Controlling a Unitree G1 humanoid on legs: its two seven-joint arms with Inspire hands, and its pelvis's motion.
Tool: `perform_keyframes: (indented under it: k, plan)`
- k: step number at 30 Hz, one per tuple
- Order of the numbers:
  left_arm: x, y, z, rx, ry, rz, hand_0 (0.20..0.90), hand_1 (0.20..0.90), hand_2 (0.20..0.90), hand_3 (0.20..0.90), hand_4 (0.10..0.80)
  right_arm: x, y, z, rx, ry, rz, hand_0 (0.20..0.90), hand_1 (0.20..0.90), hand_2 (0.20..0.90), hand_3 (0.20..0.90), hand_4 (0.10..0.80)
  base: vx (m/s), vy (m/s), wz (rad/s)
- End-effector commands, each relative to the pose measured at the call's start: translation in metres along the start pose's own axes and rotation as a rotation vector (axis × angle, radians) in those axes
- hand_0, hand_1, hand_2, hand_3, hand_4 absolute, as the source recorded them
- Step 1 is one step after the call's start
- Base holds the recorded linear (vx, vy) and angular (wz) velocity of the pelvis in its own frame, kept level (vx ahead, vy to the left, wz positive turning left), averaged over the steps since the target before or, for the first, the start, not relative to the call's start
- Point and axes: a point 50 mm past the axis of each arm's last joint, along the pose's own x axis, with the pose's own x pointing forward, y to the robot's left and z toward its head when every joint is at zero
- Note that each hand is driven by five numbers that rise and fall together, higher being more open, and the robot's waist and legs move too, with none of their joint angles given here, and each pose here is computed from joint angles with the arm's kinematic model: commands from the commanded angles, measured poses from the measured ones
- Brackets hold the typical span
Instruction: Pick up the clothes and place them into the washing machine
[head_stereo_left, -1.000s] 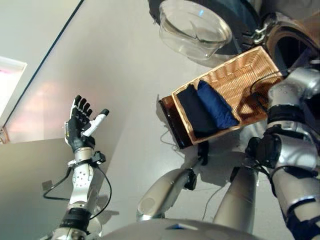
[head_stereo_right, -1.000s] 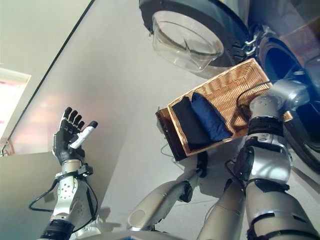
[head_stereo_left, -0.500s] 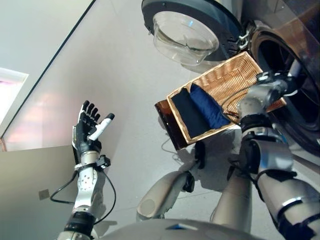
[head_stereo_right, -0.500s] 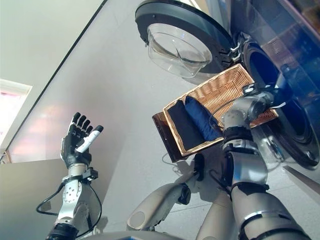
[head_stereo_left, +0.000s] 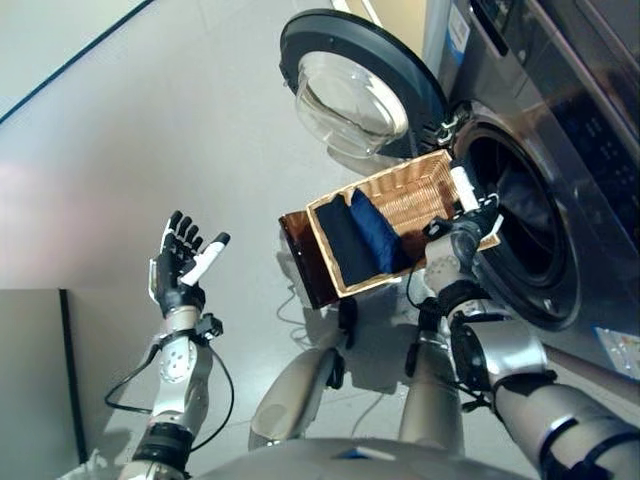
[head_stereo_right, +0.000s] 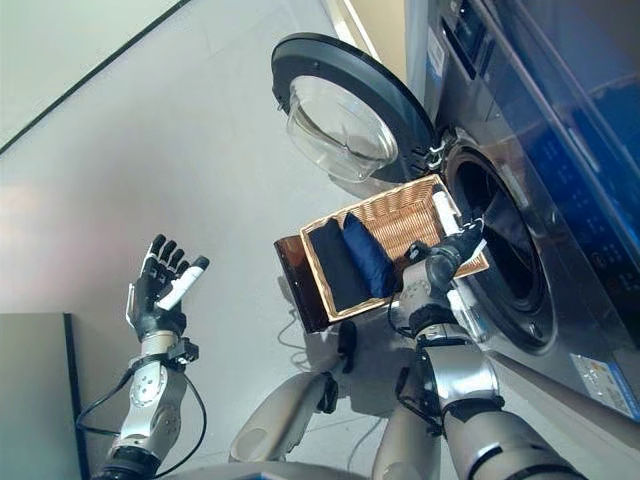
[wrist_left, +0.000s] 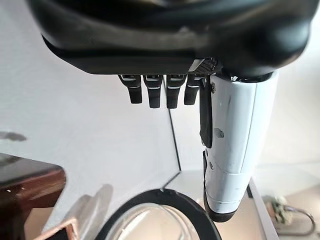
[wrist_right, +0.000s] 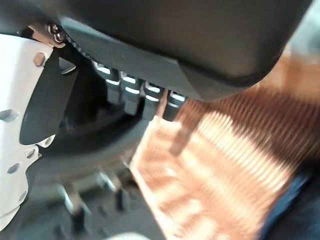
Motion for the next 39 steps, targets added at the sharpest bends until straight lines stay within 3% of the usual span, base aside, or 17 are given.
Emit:
perform_keyframes:
  k: [1,6,13,26,39]
  plan:
    - [0.017,0.021,0.045,0.001,-0.214,0.054,0.900,0.900,0.900,0.900,0.800,-0.004,0.031,0.026,-0.052,-0.124,0.134,0.900,0.900,0.900,0.900,0.800,0.003,-0.036,0.06]
    - [0.018,0.026,0.051,0.017,-0.234,0.060,0.900,0.900,0.900,0.900,0.800,-0.002,0.018,0.009,-0.170,-0.073,0.101,0.900,0.900,0.900,0.900,0.800,0.001,-0.018,0.10]
    - [0.020,0.027,0.065,0.001,-0.288,0.053,0.900,0.900,0.900,0.900,0.800,-0.005,0.031,0.007,-0.279,-0.071,0.158,0.900,0.900,0.900,0.900,0.800,-0.007,-0.013,0.05]
    - [0.033,-0.012,0.150,-0.001,-0.687,-0.074,0.900,0.900,0.900,0.900,0.800,-0.022,0.052,-0.016,-0.254,-0.004,0.211,0.900,0.900,0.900,0.900,0.800,0.046,-0.086,0.27]
    - [0.034,-0.053,0.203,-0.066,-0.935,-0.163,0.900,0.900,0.900,0.900,0.800,-0.041,0.071,-0.035,-0.218,0.041,0.237,0.900,0.900,0.900,0.900,0.800,0.036,-0.059,0.26]
